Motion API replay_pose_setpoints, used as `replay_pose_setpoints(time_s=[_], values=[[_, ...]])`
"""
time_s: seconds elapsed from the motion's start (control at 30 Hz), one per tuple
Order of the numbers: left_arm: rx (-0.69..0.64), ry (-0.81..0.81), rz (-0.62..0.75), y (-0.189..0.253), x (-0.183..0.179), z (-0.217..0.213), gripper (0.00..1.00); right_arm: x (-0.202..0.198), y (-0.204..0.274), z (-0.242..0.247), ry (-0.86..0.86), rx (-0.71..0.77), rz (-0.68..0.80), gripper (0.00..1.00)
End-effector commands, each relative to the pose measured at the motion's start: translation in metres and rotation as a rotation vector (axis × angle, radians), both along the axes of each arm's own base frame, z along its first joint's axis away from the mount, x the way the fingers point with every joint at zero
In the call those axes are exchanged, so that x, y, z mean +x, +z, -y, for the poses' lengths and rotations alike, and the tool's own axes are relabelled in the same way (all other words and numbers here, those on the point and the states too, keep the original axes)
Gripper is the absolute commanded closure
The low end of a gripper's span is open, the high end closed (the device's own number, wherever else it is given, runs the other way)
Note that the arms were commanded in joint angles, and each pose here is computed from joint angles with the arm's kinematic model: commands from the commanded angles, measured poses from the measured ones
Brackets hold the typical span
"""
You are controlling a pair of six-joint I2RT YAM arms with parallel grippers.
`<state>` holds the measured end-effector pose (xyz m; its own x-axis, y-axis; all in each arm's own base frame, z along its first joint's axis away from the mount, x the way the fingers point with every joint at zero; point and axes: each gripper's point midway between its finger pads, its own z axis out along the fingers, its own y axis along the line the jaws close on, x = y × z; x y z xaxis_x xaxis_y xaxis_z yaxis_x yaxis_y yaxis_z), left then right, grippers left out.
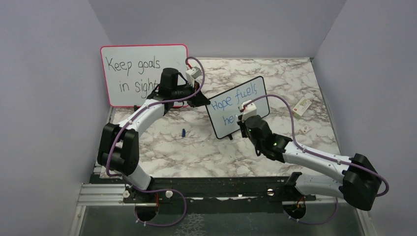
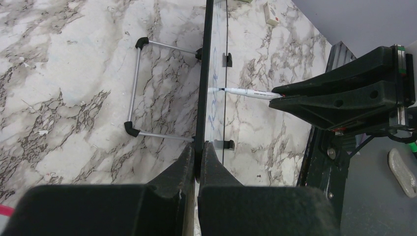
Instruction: Write a sentence on the whiteboard
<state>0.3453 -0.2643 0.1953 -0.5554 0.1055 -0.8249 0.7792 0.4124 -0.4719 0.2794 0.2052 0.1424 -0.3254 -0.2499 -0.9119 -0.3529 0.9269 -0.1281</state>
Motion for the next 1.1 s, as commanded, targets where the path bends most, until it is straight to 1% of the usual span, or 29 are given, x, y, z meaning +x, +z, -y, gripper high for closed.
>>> replay_pose_setpoints(time_s=[0.0,0.53,0.7,1.07], values=[[0.072,-0.001,-0.067,-0.028,-0.009,-0.001,1.00,0.003,0.015,-0.008,0.027,0.058,0.039,0.99],[0.072,0.000,-0.064,-0.027,-0.009,-0.001,1.00,-0.013,-0.014,-0.004,0.065,0.012,-0.066,0.99],[0.073,0.000,-0.066,-0.028,-0.009,-0.001,1.00,-0.016,-0.024,0.001,0.051,-0.010,-0.087,0.99],[0.073,-0.001,-0.068,-0.028,-0.010,0.000,1.00,-0.012,-0.027,0.013,-0.007,-0.060,-0.093,0.99]])
